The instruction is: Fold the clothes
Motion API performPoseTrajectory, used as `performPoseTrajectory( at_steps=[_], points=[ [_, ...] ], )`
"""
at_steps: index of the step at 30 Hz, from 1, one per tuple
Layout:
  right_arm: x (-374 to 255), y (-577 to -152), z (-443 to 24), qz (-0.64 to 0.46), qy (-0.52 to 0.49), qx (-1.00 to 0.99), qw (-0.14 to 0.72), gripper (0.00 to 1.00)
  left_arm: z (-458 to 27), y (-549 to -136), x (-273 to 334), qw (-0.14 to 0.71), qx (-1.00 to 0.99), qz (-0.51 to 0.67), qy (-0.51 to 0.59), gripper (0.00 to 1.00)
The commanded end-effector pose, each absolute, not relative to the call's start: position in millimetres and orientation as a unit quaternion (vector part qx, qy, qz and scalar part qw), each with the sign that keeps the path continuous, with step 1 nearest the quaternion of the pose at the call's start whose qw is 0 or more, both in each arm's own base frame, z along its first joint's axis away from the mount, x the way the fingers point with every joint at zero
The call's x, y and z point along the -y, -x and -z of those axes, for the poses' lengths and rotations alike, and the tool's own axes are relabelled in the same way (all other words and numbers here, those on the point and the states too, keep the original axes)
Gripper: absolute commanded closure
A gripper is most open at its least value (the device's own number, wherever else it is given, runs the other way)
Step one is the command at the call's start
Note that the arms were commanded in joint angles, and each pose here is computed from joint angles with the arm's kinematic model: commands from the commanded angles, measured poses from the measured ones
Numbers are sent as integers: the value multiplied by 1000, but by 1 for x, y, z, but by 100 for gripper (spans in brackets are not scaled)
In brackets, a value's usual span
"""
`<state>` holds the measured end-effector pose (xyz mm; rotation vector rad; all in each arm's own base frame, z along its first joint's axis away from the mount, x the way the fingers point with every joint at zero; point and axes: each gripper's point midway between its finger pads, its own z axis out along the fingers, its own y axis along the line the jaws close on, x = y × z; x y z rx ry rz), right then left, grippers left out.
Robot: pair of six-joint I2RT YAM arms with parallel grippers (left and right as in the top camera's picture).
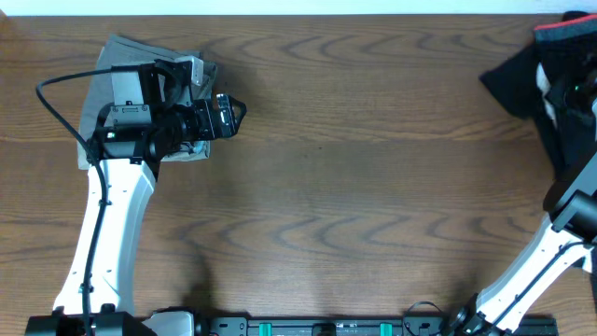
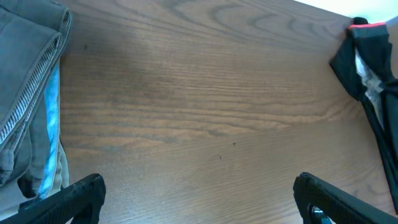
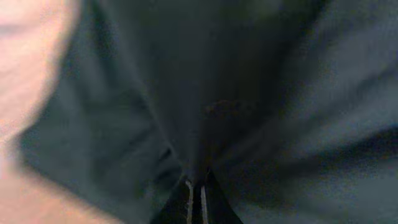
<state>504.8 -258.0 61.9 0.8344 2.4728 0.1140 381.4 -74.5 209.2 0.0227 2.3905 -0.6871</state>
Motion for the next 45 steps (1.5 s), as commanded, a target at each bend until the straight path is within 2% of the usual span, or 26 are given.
performPoseTrajectory(
  at_steps=[1,14,23,28,35,36,38,39,41,45],
  points=[
    [178,-533,-125,-134,-211,-919,306,99,-220,-385,78,333,-904,269,-14,2],
    [-24,-527,-105,-166,-12,-964,206,99,-221,-386,78,335,-903,269,-15,2],
    [-143,-481,-94,-164,204,-954,148,99,-221,-386,78,336,-903,269,-15,2],
    [-156,-484,-95,-146,213,-953,159,99,-221,-386,78,335,-903,269,-15,2],
    [-129,-493,-96,-152,189,-956,165,99,-221,-387,78,336,-903,269,-15,2],
    [-125,-492,-96,-154,192,-955,164,95,-221,-387,78,336,-903,269,-15,2],
    [-126,-485,-97,-174,222,-946,157,74,-221,-387,78,336,-903,269,-15,2],
    [-129,-477,-98,-193,248,-937,151,67,-221,-387,78,336,-903,269,-15,2],
    [-133,-465,-99,-217,284,-924,139,62,-221,-387,78,336,-903,269,-15,2],
    [-130,-465,-103,-240,278,-919,143,63,-221,-387,78,336,-903,269,-15,2]
  ],
)
